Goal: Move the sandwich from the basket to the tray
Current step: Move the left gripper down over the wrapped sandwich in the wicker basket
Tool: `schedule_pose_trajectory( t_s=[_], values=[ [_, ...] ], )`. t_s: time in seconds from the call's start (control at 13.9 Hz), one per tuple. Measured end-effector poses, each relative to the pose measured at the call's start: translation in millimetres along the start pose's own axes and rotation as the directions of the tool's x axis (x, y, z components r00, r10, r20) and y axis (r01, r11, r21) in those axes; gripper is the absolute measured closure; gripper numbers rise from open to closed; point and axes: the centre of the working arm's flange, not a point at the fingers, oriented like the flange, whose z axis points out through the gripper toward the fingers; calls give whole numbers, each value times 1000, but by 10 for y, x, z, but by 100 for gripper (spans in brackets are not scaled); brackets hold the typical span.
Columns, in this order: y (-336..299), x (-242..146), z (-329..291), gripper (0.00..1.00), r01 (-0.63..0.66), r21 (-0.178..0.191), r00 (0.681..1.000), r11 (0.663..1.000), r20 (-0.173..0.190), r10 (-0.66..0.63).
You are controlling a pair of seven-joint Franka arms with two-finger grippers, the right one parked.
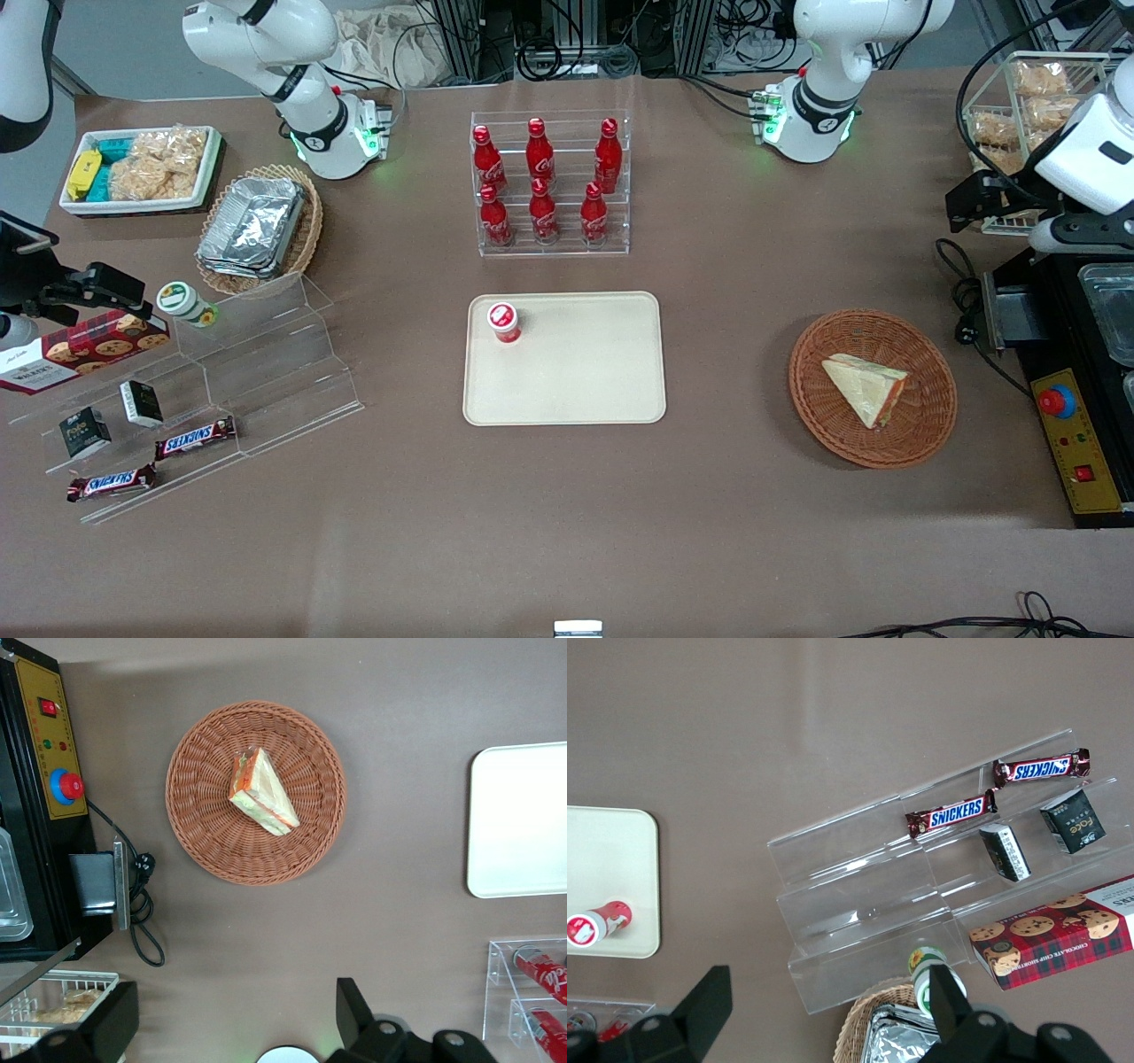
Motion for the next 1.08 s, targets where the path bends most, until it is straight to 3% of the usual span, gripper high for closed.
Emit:
schedule_pose_trajectory(
  t_s=[0.43, 0.58, 0.72, 0.86, 1.08],
  values=[
    [-46, -7, -46, 0, 16, -2, 1000, 1000, -3, -16],
    [-73, 10, 12, 0, 20, -2, 1000, 1000, 12, -20],
    [-123, 101, 223, 0, 32, -8, 998, 999, 55, -32],
    [-368, 301, 634, 0, 89, -70, 990, 994, 120, -80],
    [-969, 672, 1415, 0, 193, -133, 971, 972, 165, -170]
  ],
)
